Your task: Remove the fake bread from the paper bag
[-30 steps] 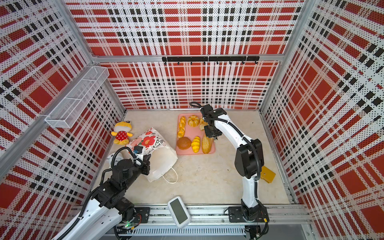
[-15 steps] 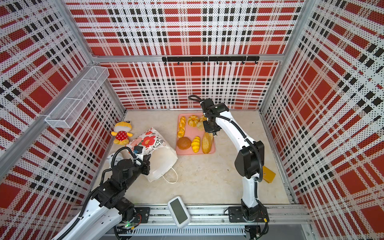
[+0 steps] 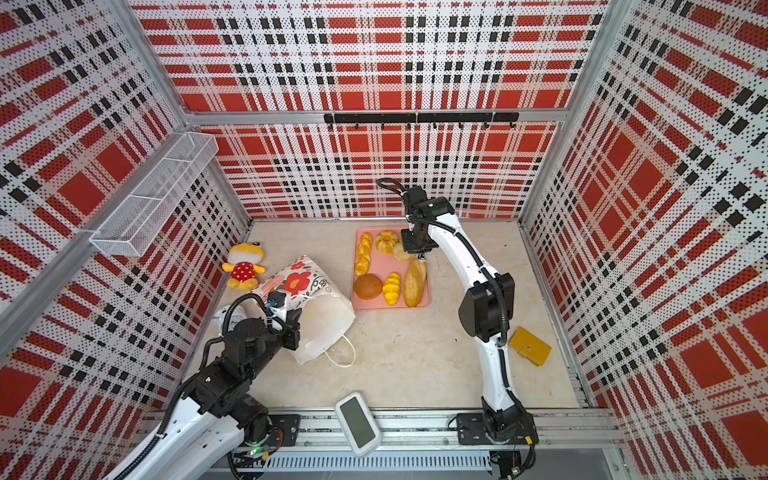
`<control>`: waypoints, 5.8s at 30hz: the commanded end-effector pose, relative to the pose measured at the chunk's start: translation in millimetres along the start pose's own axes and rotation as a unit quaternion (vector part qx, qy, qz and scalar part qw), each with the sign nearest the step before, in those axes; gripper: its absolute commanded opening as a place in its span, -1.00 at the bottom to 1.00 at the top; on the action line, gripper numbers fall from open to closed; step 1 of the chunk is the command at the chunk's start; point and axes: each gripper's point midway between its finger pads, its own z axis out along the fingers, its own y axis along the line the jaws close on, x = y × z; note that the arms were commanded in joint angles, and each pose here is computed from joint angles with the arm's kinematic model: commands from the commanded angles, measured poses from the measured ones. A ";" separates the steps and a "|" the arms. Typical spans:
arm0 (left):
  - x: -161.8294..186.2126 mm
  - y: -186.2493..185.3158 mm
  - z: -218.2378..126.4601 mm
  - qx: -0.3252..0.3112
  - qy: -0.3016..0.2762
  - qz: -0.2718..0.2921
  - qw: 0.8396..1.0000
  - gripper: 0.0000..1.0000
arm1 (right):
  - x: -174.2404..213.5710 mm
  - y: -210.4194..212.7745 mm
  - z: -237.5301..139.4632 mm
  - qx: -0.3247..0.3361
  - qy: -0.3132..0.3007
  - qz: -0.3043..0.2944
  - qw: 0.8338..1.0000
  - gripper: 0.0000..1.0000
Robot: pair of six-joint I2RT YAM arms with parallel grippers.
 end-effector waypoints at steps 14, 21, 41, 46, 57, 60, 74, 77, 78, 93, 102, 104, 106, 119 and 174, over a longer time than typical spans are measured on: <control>-6.4 1.2 -3.4 -0.004 -0.010 -0.006 1.000 -1.00 | 53.3 31.4 17.7 -0.063 0.031 0.011 0.997 -0.84; -6.0 1.2 -3.8 -0.004 -0.011 -0.007 1.000 -1.00 | 63.3 65.0 9.4 -0.113 0.019 0.017 0.993 -0.85; -8.0 -0.1 -9.0 0.003 -0.017 -0.001 1.000 -1.00 | 111.4 95.8 -65.4 -0.249 -0.028 0.026 0.968 -0.69; -11.3 -2.2 -11.2 0.010 -0.019 0.004 1.000 -1.00 | 182.3 125.0 -93.2 -0.314 -0.009 0.017 0.949 -0.60; -4.7 -4.5 0.9 0.010 -0.005 0.015 1.000 -1.00 | 252.8 227.7 -132.7 -0.470 -0.039 0.061 0.880 -0.53; -2.3 -5.7 3.8 0.012 -0.002 0.016 1.000 -1.00 | 247.6 240.3 -117.0 -0.471 -0.041 0.072 0.878 -0.45; -3.4 -7.9 4.1 0.020 -0.008 0.018 1.000 -1.00 | 175.4 287.2 -39.3 -0.494 -0.028 0.155 0.855 -0.05; -3.0 -8.9 5.7 0.022 -0.005 0.021 1.000 -1.00 | 163.4 299.2 -33.0 -0.509 -0.022 0.164 0.845 -0.05; -2.2 -9.4 6.3 0.023 -0.002 0.023 0.999 -1.00 | 158.9 303.9 -32.4 -0.513 -0.022 0.165 0.842 -0.05; -2.9 -7.6 8.3 0.018 0.005 0.025 1.000 -1.00 | 145.9 325.0 5.5 -0.513 0.011 0.226 0.828 -0.02; -3.0 -10.3 12.6 0.022 0.009 0.023 0.999 -1.00 | 141.0 343.4 11.8 -0.536 0.026 0.212 0.817 -0.03; -1.8 -10.9 13.8 0.023 0.011 0.023 0.999 -1.00 | 136.7 350.8 15.5 -0.545 0.031 0.211 0.811 -0.04; -0.5 -11.7 14.1 0.025 0.014 0.023 0.999 -1.00 | 131.4 354.4 20.6 -0.547 0.031 0.215 0.808 -0.09; -3.2 -6.5 19.5 0.001 0.015 -0.007 1.000 -1.00 | 140.4 324.8 -7.4 -0.533 -0.003 0.167 0.830 -0.99; -14.2 -10.2 15.1 0.018 -0.013 0.014 1.000 -1.00 | 150.8 346.8 37.5 -0.547 -0.016 0.215 0.809 -0.17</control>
